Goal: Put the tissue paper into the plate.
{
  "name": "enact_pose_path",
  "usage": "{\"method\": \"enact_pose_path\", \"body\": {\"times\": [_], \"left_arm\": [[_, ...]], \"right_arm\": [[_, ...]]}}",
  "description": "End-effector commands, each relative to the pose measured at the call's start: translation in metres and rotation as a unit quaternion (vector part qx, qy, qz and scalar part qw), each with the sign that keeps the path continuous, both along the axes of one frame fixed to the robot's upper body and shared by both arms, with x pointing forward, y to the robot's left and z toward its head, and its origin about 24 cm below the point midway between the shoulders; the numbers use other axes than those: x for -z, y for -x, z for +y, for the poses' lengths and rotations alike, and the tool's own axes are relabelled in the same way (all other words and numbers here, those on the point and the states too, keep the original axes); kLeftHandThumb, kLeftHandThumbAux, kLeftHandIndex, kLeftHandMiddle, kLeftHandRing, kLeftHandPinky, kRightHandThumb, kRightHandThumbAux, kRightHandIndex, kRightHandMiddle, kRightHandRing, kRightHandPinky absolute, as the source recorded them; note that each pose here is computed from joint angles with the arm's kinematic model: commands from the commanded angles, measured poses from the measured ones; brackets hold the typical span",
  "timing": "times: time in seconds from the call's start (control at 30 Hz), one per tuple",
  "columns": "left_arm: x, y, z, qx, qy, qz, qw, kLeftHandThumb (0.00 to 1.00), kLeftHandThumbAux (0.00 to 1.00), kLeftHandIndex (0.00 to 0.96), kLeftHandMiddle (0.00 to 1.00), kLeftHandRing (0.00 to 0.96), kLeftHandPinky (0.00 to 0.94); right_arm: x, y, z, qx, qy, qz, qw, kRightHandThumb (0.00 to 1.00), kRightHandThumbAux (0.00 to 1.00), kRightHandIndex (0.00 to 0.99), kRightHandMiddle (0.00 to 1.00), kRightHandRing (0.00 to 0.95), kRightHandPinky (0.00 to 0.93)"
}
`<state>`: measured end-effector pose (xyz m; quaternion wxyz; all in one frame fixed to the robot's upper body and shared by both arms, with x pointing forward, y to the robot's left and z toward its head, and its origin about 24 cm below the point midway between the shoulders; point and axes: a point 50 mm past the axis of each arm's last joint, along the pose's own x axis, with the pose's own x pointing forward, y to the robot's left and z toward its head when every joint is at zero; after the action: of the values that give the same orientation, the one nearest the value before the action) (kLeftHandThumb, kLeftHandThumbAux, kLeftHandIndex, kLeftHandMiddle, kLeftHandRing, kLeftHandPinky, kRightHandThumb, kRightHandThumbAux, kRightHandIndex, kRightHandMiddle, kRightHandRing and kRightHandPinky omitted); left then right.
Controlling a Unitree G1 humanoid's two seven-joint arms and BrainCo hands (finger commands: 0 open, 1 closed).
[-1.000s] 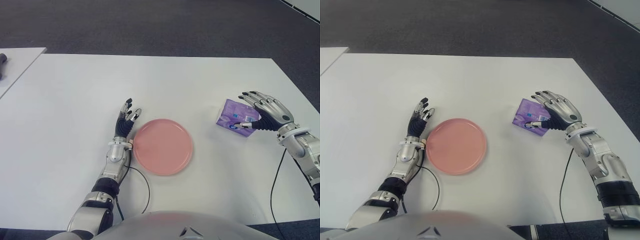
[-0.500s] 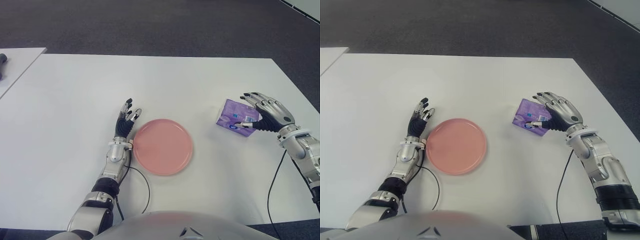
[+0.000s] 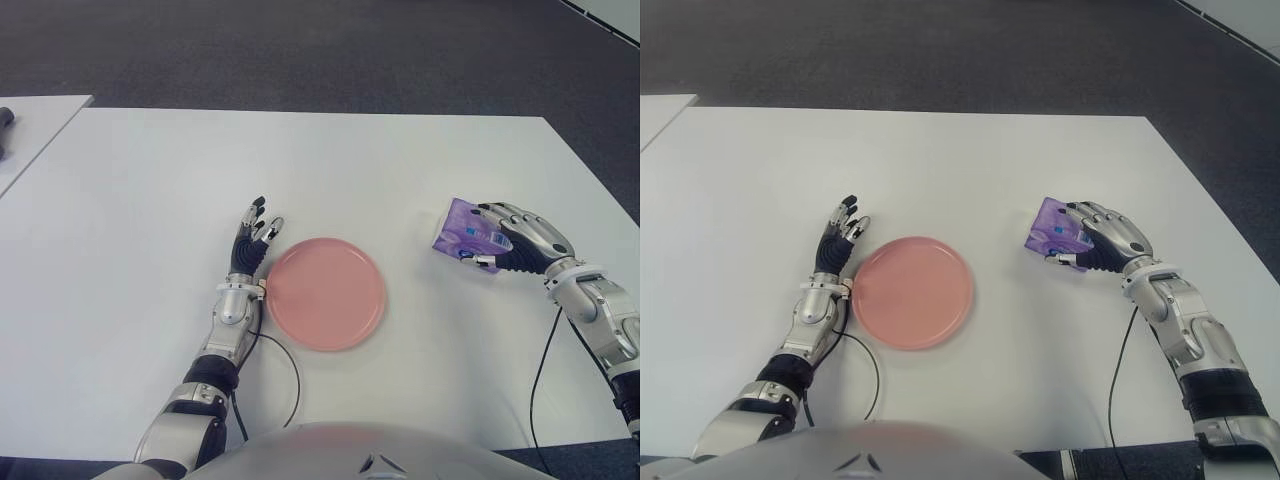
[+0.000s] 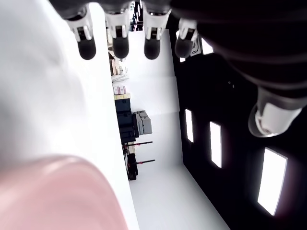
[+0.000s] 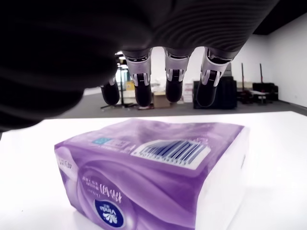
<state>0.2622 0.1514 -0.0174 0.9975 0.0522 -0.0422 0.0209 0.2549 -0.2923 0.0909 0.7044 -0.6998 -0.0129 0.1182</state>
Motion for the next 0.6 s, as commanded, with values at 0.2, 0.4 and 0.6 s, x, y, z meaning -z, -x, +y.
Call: {"method": "enact_pose_path", "body": {"times": [0.2,0.4,0.6], "left_arm": [[0.011,0.007,-0.002,0.007,-0.007,0.031,0.999,0.000,0.436,0.000,0.000,0.000,0.000],[0.011,0.008,-0.002,0.009,-0.006,0.030,0.999,0.000,0.437,0.000,0.000,0.000,0.000],[0.012,0.008,-0.003,0.009,-0.005,0.034,0.999,0.000,0.439,0.000,0.000,0.000,0.000]], "right_arm": [[0.020,-0.005,0.013,-0.017,0.006,0.032,0.999,0.088,0.296,0.000,0.000,0.000,0.000],[0.028,-0.010,0.017,-0.024,0.012,0.042,0.999,0.074,0.301,0.000,0.000,0.000,0.000],[0.040,-0.013,0.019,-0.030,0.014,0.051,0.998,0.068,0.312,0.000,0.000,0.000,0.000]]}}
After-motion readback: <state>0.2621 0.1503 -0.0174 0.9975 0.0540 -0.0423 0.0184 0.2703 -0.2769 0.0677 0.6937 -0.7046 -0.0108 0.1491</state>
